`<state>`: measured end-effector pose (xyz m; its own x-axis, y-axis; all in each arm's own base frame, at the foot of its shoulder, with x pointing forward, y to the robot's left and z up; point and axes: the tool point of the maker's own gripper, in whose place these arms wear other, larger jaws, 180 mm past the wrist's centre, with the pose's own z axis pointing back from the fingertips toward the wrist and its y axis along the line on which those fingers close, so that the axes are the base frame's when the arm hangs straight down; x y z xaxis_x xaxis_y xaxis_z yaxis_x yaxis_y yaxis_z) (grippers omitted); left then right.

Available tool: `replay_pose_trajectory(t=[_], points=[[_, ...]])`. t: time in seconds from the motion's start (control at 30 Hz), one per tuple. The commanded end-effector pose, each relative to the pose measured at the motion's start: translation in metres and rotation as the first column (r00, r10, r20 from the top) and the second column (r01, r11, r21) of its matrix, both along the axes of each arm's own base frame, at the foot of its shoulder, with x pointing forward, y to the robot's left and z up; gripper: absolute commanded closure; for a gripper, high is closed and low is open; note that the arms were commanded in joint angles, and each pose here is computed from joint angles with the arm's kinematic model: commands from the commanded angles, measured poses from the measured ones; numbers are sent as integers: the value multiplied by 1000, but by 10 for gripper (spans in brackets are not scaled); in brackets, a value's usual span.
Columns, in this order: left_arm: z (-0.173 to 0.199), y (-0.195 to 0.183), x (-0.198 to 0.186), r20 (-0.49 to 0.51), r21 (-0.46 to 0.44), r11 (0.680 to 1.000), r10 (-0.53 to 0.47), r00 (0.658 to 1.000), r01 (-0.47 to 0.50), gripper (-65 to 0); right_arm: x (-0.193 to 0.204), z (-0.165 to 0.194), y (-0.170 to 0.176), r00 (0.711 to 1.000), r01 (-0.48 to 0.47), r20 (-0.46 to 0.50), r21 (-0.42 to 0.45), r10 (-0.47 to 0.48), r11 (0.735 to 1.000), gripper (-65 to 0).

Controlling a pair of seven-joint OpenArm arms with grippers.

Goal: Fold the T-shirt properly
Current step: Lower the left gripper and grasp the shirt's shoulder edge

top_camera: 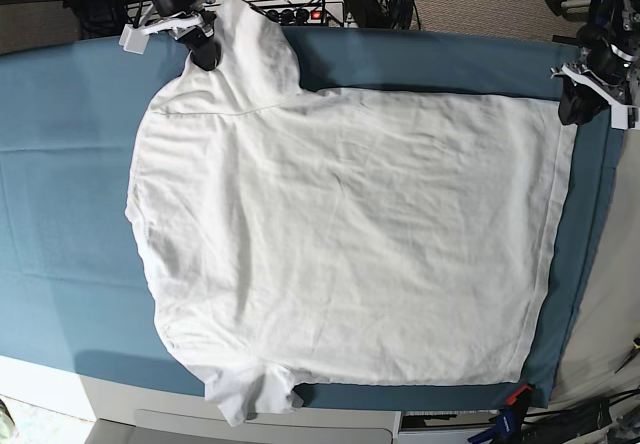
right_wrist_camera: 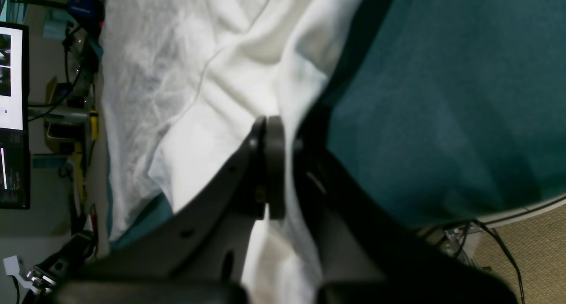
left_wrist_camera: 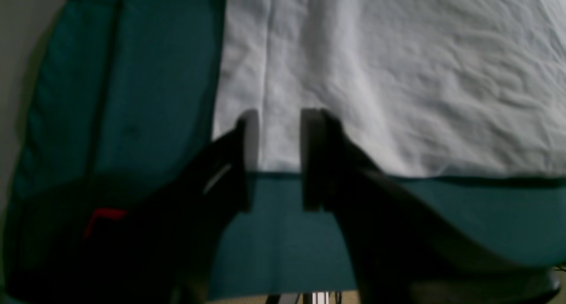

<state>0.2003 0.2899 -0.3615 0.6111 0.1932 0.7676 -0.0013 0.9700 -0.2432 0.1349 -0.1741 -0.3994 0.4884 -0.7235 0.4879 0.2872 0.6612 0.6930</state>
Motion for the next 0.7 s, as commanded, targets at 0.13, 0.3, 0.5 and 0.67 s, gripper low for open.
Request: replay_pose_trajectory(t=[0.13,0.3,0.5,0.67], points=[[11,3,5,39,13,1000,-10,999,10,-172,-2,1,-1,1000,4,-2,-2,-4,1000,0],[12,3,6,40,13,1000,-10,999,10,-172,-2,1,-1,1000,4,-2,-2,-4,1000,0],[12,2,6,44,7,1000,-13,999,12,-172,-2,1,-1,1000,4,-2,-2,-4,1000,0],[15,1,8,54,-5,1000,-10,999,10,-172,-2,1,-1,1000,4,-2,-2,-4,1000,0]])
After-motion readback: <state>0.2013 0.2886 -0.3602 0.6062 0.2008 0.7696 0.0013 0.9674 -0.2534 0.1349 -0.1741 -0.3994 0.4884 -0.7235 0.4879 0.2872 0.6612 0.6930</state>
